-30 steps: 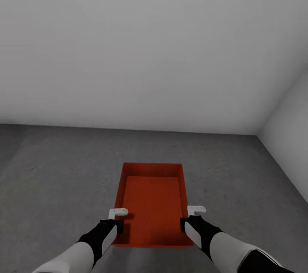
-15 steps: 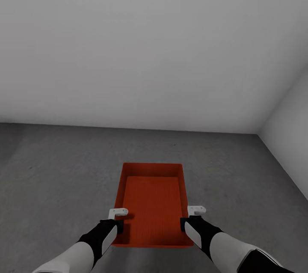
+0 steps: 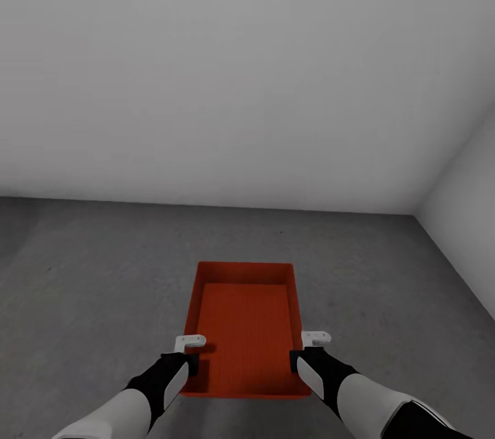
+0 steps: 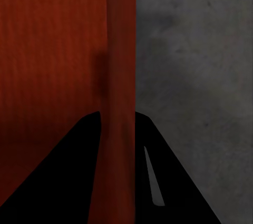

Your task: Move the two storage containers from the living room to the garage. In the garage, place one container on the floor and stack the other container on top of it (either order is fine).

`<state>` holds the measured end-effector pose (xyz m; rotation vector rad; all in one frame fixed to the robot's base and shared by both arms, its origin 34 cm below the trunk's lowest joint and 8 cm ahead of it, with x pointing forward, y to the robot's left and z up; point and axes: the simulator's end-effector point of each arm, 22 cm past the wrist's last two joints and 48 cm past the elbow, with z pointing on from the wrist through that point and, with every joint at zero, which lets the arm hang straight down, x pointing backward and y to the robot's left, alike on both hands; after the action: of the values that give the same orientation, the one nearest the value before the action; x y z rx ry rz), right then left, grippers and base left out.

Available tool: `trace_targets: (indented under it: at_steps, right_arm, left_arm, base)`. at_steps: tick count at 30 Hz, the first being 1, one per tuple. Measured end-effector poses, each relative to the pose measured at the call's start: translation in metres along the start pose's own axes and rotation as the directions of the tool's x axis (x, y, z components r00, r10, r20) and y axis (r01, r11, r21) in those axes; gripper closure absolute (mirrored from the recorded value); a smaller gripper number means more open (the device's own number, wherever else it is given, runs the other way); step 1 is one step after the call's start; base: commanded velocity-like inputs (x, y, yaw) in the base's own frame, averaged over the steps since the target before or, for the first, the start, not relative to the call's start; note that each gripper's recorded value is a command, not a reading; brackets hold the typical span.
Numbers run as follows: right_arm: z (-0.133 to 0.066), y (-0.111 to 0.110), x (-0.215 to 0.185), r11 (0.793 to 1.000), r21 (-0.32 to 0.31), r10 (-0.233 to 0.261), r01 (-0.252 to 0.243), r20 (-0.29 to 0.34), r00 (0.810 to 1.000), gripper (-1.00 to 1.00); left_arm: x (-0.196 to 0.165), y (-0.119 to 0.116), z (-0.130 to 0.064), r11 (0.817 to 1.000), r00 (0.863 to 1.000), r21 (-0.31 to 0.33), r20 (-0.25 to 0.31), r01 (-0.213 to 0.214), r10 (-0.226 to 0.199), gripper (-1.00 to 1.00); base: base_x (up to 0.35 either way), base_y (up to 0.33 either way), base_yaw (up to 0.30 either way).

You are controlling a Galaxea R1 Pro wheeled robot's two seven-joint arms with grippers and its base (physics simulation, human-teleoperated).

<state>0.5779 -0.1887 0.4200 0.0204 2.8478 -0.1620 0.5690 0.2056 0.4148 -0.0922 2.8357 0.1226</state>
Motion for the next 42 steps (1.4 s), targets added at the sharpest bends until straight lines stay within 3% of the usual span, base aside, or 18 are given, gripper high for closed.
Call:
trace_targets:
  at_steps: [33, 42]
  right_arm:
    - [0.060, 0.007, 0.028, 1.000, 0.000, 0.000, 0.000, 0.001, 1.000, 1.00]
    - [0.063, 0.007, 0.029, 1.000, 0.000, 0.000, 0.000, 0.001, 1.000, 1.00]
  left_arm:
    - [0.029, -0.004, 0.060, 1.000, 1.000, 0.000, 0.001, 0.000, 0.000, 1.00]
    - [0.030, -0.004, 0.063, 1.000, 1.000, 0.000, 0.001, 0.000, 0.000, 1.00]
  base:
    - [0.000, 0.000, 0.000]
    - [0.000, 0.000, 0.000]
